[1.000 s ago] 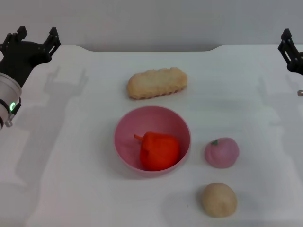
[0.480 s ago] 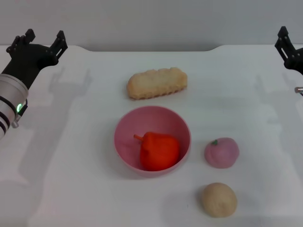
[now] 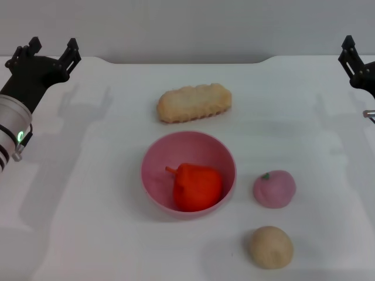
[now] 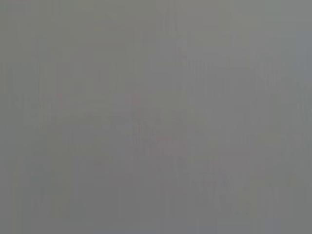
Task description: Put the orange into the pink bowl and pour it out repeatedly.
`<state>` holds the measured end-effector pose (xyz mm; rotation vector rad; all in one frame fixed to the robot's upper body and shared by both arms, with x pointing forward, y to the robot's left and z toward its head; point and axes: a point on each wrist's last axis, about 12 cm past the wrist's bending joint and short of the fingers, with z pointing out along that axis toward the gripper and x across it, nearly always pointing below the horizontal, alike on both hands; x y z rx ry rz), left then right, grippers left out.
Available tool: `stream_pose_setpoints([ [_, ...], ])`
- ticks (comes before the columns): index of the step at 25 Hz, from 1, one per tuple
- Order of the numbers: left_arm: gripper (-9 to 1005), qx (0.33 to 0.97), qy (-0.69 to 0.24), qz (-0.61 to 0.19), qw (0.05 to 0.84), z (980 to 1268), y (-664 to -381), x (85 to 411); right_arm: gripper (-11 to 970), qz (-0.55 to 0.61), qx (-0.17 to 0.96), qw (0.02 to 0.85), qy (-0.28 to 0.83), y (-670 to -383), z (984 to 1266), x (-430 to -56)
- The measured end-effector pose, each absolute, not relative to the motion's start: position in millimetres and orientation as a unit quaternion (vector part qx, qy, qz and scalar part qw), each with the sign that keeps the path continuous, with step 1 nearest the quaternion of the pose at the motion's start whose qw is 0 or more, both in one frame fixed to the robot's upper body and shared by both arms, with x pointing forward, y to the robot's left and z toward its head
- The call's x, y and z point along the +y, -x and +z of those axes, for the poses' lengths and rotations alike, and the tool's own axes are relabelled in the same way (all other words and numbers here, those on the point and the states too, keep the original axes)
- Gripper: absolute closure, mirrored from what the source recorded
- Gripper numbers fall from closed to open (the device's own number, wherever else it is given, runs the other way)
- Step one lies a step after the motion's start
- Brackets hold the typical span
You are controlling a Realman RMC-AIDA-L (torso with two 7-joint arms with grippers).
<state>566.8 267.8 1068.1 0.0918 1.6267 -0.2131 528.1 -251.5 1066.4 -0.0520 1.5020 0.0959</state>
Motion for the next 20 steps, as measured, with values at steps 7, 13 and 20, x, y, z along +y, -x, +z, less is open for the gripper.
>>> stream_pose_setpoints([
  [7,210,0.724,-0.038,-0.095,0.682,1066.3,-563.0,269.5,173,0.053,0.682,0.729,0.020,-527.6,1065.6,-250.4],
  [13,210,0.718,-0.032,-0.115,0.686,1066.6,-560.0,265.5,173,0.056,0.685,0.726,0.024,-524.6,1063.2,-248.1],
  [20,210,0.716,-0.039,-0.126,0.686,1063.6,-554.0,260.9,173,0.057,0.687,0.724,0.027,-521.5,1060.5,-246.3],
])
